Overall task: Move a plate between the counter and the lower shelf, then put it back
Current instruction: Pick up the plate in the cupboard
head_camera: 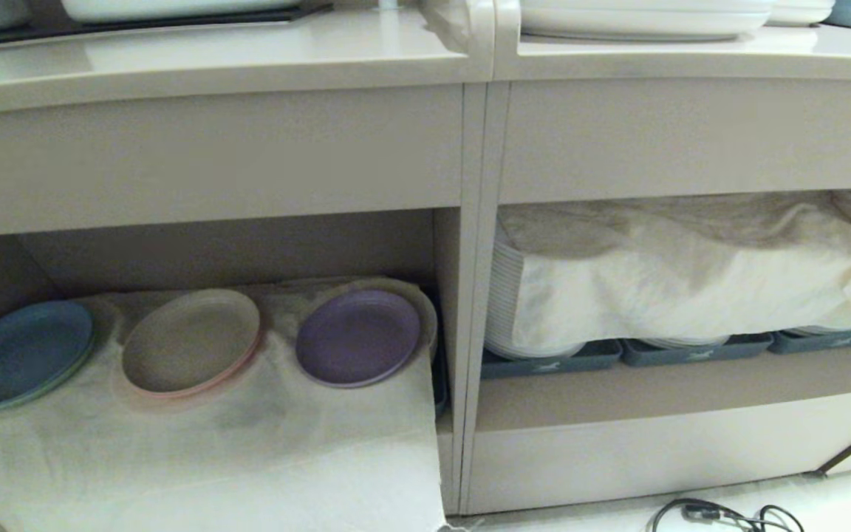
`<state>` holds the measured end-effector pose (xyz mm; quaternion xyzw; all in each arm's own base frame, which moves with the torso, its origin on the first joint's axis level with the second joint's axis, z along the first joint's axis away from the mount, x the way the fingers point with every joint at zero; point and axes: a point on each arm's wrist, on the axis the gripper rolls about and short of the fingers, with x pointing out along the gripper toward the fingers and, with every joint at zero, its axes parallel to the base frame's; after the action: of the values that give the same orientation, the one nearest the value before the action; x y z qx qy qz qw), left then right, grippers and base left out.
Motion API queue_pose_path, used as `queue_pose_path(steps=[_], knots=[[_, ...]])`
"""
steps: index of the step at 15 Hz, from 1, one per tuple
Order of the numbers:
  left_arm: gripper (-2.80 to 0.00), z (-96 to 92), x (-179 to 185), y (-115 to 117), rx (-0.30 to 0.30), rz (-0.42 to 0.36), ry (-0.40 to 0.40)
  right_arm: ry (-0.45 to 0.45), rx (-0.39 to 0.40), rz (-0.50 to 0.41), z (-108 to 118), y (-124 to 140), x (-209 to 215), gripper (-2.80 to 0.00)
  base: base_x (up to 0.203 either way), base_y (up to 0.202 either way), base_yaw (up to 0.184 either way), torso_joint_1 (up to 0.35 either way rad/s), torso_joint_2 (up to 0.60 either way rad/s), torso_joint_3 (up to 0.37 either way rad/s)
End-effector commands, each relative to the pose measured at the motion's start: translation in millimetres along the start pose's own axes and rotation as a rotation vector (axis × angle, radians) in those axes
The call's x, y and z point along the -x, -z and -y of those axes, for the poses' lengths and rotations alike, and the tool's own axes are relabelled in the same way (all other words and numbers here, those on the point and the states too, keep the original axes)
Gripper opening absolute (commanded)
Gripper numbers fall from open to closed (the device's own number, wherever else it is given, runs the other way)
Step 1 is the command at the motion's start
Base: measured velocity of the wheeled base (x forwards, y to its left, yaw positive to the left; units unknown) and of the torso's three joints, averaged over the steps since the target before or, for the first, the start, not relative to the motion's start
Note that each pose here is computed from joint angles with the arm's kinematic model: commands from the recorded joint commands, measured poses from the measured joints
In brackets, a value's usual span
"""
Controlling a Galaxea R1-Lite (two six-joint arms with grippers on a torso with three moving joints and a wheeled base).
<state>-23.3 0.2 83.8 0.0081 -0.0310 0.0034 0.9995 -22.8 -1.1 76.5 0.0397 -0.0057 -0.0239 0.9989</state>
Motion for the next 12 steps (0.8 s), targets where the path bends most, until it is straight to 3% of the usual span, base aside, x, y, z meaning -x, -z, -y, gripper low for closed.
queue_pose_path(steps=[1,6,9,12], knots=[[-2.80,0.0,0.1,-0.3,-0.016,0.014,-0.001,0.001,-0.001,0.001,0.0,-0.1,0.0,-2.80,0.000,0.000,0.000,0.000,0.00,0.000],[-2.80,-1.0,0.3,-1.3,-0.023,0.021,-0.043,-0.001,-0.001,0.000,0.0,0.0,0.0,-2.80,0.000,0.000,0.000,0.000,0.00,0.000],[-2.80,-0.2,1.7,3.3,-0.029,-0.056,-0.008,0.001,-0.001,0.001,0.0,-0.1,0.0,-2.80,0.000,0.000,0.000,0.000,0.00,0.000],[-2.80,0.6,2.3,3.2,-0.019,-0.069,0.025,-0.001,-0.001,0.001,0.0,-0.1,0.0,-2.80,0.000,0.000,0.000,0.000,0.00,0.000]])
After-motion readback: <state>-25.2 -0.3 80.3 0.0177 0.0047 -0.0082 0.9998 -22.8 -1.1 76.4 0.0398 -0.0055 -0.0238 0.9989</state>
